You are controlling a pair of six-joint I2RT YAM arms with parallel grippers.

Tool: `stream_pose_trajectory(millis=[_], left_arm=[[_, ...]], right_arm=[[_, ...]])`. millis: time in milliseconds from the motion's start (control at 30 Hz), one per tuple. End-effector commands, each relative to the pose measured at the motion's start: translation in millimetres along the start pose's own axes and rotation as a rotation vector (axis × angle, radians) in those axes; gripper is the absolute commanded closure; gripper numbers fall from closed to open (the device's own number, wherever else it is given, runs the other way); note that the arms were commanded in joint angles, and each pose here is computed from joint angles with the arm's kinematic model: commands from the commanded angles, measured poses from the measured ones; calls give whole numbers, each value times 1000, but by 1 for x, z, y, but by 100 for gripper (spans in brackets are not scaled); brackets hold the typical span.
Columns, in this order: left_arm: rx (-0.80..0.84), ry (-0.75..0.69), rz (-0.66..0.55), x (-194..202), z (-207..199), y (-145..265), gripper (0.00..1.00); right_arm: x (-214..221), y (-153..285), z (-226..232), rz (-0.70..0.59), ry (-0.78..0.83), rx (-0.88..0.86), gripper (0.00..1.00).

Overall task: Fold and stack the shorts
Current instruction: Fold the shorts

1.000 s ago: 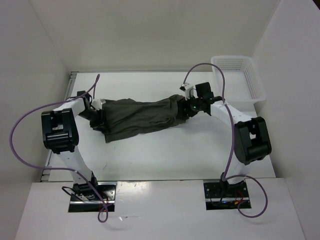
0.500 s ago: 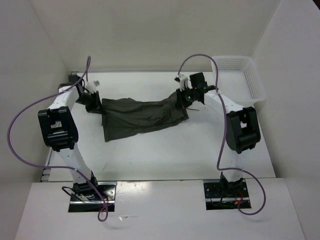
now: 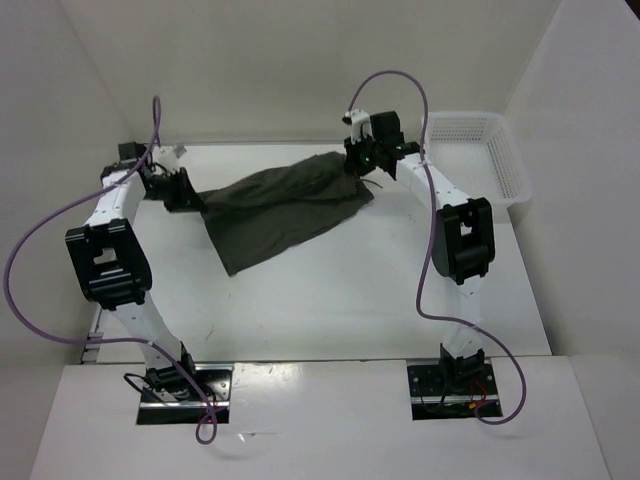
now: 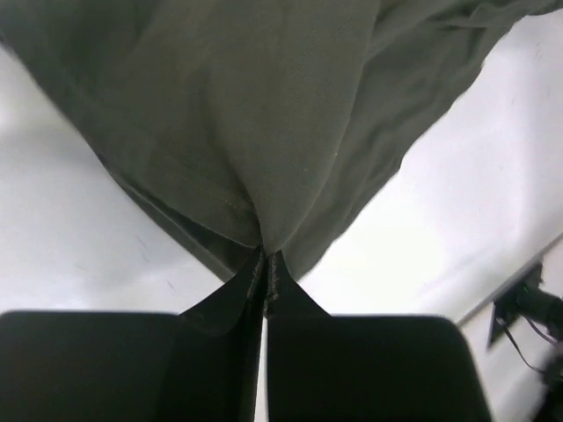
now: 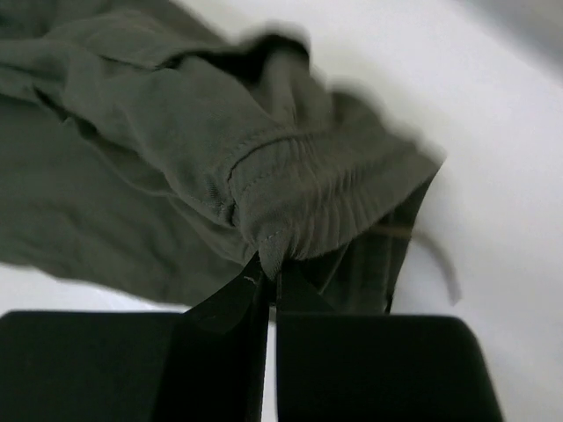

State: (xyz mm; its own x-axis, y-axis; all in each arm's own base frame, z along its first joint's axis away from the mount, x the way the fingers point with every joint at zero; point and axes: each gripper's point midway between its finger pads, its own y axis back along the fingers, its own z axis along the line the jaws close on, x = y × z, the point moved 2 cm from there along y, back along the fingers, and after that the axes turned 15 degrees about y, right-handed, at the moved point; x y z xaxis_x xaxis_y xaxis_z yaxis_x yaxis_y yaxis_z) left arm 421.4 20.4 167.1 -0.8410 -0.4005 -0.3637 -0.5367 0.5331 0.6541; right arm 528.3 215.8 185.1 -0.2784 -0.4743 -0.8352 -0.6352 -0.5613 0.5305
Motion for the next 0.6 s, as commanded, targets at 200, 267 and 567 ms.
stream_pose_trajectory(millis=[200,267,567], left_arm=[[-44,195,351,126,14,-28,93],[-69,236,416,140,20,-33,92],[-32,314,474,146,9,-23,83]], right_arm=[[70,11,3,200,95,48,100],[74,13,-9,214,108,104,99],[47,23,-20,140,65,119,36]])
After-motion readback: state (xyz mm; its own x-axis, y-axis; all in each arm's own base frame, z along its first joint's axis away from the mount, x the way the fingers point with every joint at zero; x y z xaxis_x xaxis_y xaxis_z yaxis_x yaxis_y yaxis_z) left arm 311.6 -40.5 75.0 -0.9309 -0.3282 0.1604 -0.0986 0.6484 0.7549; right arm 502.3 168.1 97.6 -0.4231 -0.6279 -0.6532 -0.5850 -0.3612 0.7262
